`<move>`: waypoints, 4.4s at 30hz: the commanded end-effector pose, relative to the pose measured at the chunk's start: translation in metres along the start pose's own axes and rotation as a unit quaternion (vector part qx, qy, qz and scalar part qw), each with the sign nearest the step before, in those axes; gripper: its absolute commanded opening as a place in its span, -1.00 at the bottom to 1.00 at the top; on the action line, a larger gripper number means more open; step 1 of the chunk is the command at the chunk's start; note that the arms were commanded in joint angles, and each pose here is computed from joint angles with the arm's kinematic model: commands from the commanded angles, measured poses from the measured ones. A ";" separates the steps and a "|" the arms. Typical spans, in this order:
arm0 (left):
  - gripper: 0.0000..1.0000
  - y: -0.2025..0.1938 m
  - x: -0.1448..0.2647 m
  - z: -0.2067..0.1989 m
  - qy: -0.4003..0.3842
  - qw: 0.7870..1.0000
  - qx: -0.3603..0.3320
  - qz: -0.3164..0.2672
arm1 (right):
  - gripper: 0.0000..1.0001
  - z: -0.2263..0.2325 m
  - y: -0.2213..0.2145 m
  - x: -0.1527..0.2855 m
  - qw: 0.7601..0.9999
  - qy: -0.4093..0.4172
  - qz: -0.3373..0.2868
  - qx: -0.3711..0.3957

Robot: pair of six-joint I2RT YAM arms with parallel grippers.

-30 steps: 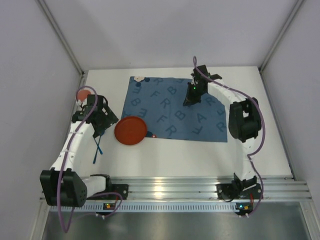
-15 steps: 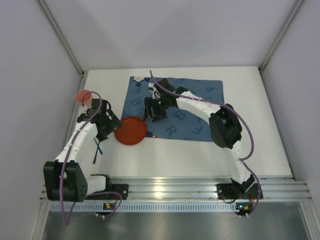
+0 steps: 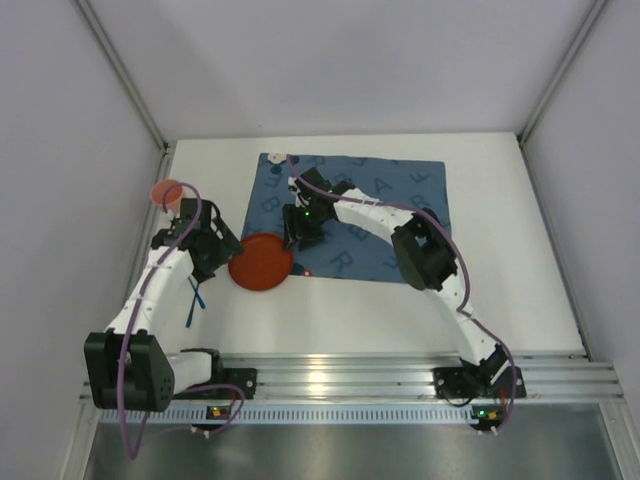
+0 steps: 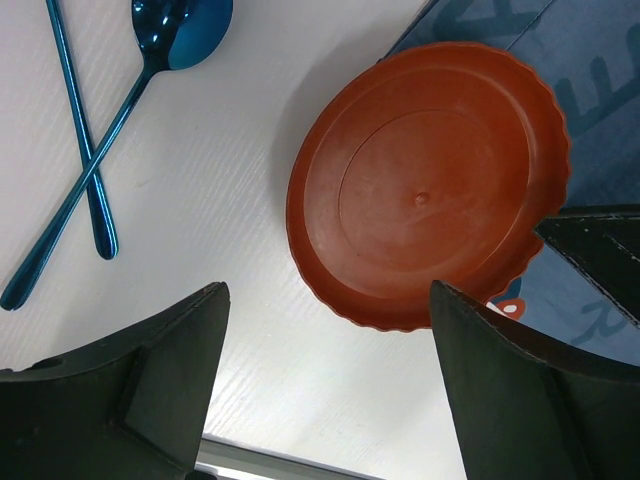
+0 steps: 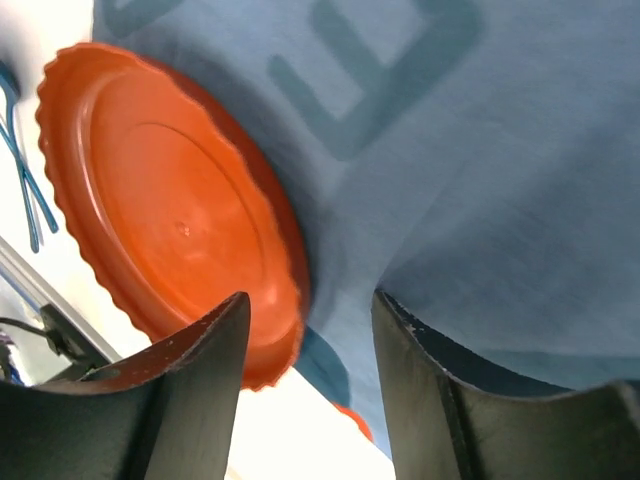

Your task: Set the dinner table for one person

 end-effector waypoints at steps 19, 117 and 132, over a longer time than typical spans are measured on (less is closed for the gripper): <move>0.71 0.007 0.015 -0.004 -0.020 0.999 -0.028 -0.009 | -1.00 0.031 -0.011 -0.012 0.998 -0.053 0.000 0.034; -1.00 0.091 -0.097 0.017 0.147 0.985 -0.048 0.077 | 0.80 -0.066 -0.067 0.283 0.954 -0.197 -0.170 -0.146; -1.00 0.037 0.004 -0.153 -0.036 0.994 -0.097 0.031 | 0.80 -0.039 -0.087 0.339 0.942 -0.178 -0.243 -0.147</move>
Point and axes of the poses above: each gripper's point midway between its finger pads, its own x axis back along the fingers, its own z axis along the line the jaws close on, y = z × x, the point moved 8 cm from there along x, back along the fingers, and after that the axes turned 9 degrees about x, right-handed, at the moved point
